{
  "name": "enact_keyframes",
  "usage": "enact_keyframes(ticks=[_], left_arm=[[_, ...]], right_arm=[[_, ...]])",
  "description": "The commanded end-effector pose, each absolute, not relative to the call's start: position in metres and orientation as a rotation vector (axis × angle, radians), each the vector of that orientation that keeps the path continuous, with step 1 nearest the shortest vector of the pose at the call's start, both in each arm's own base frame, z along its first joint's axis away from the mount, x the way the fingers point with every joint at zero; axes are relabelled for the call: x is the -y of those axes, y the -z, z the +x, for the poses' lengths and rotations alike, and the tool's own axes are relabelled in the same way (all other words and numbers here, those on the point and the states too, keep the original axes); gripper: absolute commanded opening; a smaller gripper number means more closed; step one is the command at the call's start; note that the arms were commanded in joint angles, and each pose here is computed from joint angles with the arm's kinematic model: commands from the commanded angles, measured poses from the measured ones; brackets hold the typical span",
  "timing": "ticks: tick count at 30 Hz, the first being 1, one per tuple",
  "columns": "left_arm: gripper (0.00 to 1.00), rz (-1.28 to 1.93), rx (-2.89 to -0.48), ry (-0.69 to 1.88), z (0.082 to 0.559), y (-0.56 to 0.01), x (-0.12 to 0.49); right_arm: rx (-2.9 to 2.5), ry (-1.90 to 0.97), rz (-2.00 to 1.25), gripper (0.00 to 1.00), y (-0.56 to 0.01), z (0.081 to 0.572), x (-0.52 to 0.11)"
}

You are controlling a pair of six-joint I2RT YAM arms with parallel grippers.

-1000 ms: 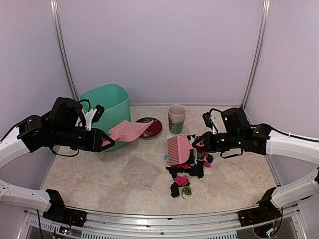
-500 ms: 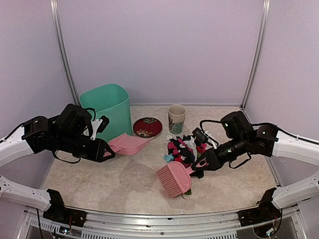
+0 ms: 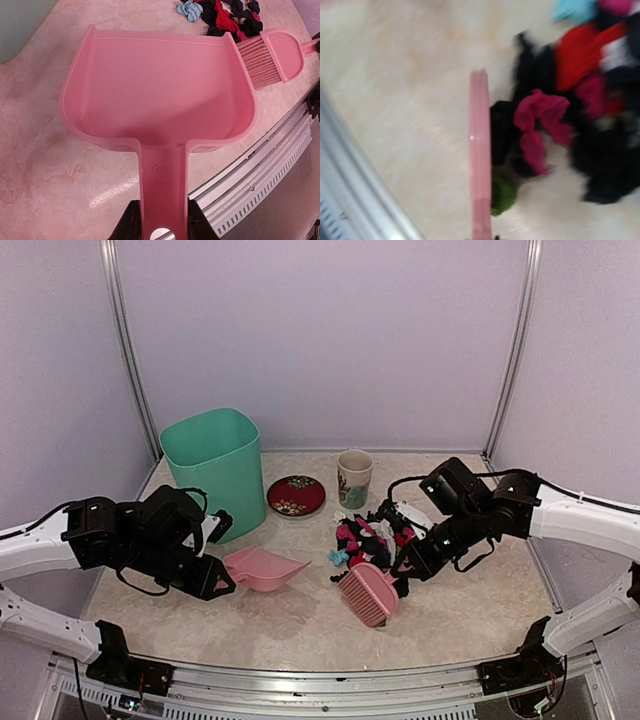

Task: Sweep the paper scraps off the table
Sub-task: Sweep the paper scraps at the center of the board, then sweep the paper scraps into the dustpan.

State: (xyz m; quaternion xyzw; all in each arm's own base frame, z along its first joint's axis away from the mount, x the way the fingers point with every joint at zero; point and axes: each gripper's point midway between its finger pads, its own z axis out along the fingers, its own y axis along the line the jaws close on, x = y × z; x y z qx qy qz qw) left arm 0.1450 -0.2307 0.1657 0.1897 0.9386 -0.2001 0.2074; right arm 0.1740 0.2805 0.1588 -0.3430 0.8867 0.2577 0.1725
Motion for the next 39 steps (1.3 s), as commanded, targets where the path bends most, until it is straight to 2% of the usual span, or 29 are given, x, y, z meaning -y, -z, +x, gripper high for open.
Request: enact_keyframes(ticks=[1,11,19,26,39], left_arm=[[0.0,0.563,-2.622,0.515,0.141,-0.148,0.24],[0.0,0.73,-2.645,0.472,0.129,-0.114,0.265],[0.0,0.871,-2.656,0.384,0.121,-0.085,0.276],[0.0,0.941,-2.615,0.388,0.127,-0.073,0.294],[0.0,1.054,-2.516,0.296,0.15,-0.057,0.324]], right_arm=[[-2.419,-0.521,-0.949,0.0,-0.187,0.194,-0.259],[-2.301,-0.537,-0.861,0.0,-0.236,0.199,-0.252],[-2.291,-0.316,-0.609,0.0,-0.263,0.221,-0.21],[-2.371,0.093,-0.422,0.0,-0.242,0.241,-0.159],[-2.295,0.321,-0.578,0.0,-0.202,0.287,-0.184]])
